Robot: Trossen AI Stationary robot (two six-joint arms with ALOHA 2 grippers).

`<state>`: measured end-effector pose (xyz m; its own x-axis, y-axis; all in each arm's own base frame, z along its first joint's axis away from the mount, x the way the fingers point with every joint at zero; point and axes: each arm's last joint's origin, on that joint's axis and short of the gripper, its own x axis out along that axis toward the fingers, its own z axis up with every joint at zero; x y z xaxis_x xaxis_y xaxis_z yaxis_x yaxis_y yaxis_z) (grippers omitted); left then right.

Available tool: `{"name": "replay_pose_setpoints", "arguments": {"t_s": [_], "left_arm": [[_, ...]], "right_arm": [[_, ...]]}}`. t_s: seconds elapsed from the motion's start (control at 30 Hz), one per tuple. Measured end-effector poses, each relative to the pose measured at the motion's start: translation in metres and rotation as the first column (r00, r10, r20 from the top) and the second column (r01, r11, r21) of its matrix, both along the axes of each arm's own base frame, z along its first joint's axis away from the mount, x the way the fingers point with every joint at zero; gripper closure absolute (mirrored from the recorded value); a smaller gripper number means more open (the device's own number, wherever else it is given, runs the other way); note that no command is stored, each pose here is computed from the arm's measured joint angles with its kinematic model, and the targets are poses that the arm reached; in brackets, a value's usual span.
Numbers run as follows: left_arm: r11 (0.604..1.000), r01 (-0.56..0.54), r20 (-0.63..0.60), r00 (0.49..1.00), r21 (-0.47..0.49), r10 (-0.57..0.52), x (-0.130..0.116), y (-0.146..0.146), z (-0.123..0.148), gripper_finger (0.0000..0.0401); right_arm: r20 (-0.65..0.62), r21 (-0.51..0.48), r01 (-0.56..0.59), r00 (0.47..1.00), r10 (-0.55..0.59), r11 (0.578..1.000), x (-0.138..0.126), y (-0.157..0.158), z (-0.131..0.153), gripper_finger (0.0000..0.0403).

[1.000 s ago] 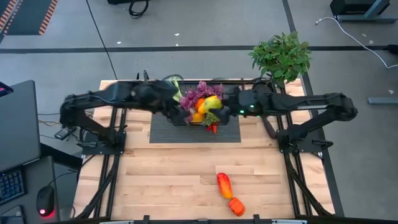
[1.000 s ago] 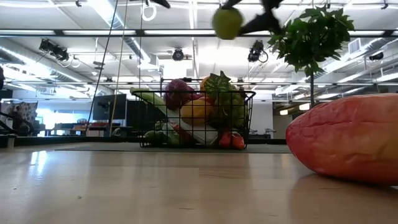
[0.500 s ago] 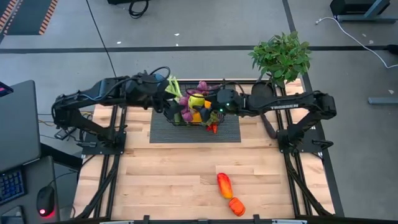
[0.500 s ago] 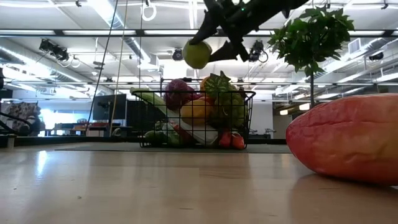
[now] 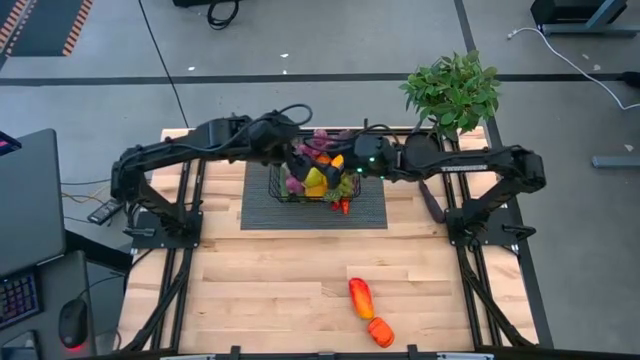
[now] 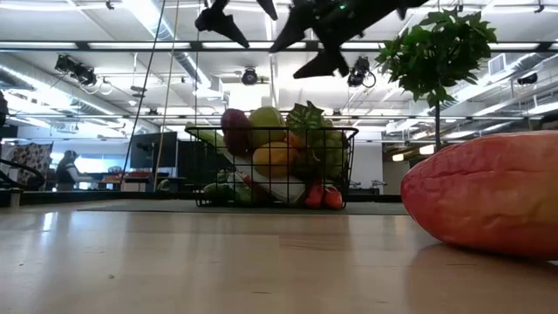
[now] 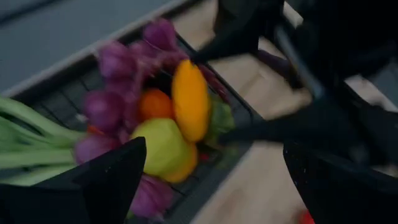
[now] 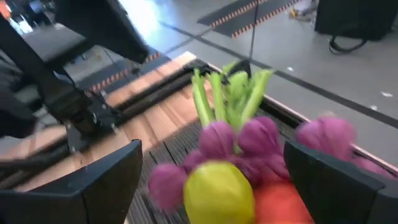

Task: Build produce basket
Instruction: Put the mango into the wire basket

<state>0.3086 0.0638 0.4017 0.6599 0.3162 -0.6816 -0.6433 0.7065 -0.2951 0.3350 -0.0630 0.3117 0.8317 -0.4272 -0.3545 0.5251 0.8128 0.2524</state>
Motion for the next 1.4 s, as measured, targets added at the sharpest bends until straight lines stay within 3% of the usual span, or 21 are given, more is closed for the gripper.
{"name": "replay_pose_setpoints", "arguments": {"t_s": [0.13,0.27,0.4,0.5,0.63,0.8,0.9,1.0,1.1,1.17,1.27,1.4], "left_arm": [[0.999,0.048,0.008,0.999,-0.019,-0.048,0.001,-0.011,0.001,0.0015],[0.997,0.054,0.02,0.998,-0.048,-0.053,0.001,-0.021,0.002,0.0015],[0.994,0.042,0.037,0.999,-0.105,-0.039,0.005,-0.036,0.0,0.0015],[0.989,0.095,0.055,0.995,-0.112,-0.089,0.009,-0.054,0.0,0.0015],[0.978,0.186,0.06,0.982,-0.098,-0.181,0.016,-0.079,-0.004,0.0015],[0.961,0.24,0.055,0.97,-0.136,-0.235,0.037,-0.11,-0.022,0.0015],[0.94,0.314,0.112,0.947,-0.137,-0.3,0.054,-0.13,-0.031,0.0015],[0.901,0.431,0.18,0.892,-0.059,-0.415,0.072,-0.151,-0.038,0.0015],[0.835,0.55,0.167,0.82,0.035,-0.547,0.085,-0.166,-0.051,0.0015],[0.799,0.6,0.125,0.79,0.04,-0.6,0.092,-0.17,-0.064,0.0015],[0.733,0.68,0.076,0.73,0.02,-0.679,0.103,-0.175,-0.085,0.0015],[0.599,0.796,0.015,0.6,0.086,-0.8,0.114,-0.183,-0.105,0.0015]], "right_arm": [[-0.074,0.026,0.013,0.997,-0.011,1.0,-0.028,0.003,0.014,0.001],[-0.164,0.158,0.047,0.986,-0.021,0.986,-0.055,0.008,0.018,0.0012],[-0.253,0.296,0.002,0.964,0.076,0.955,-0.072,0.025,0.015,0.0018],[-0.328,0.381,-0.029,0.93,0.164,0.924,-0.081,0.042,0.01,0.0024],[-0.398,0.499,-0.059,0.871,0.289,0.864,-0.088,0.067,0.002,0.0029],[-0.361,0.685,-0.07,0.832,0.422,0.725,-0.09,0.1,0.0,0.0032],[-0.405,0.723,-0.037,0.787,0.465,0.69,-0.096,0.119,-0.004,0.0032],[-0.481,0.741,0.036,0.725,0.493,0.671,-0.109,0.135,-0.008,0.0032],[-0.531,0.753,0.109,0.682,0.503,0.649,-0.122,0.152,-0.009,0.0032],[-0.542,0.768,0.148,0.669,0.509,0.623,-0.13,0.165,-0.008,0.0032],[-0.536,0.786,0.202,0.693,0.482,0.584,-0.138,0.186,-0.007,0.0032],[-0.487,0.816,0.248,0.781,0.391,0.521,-0.145,0.211,-0.003,0.0032]]}}
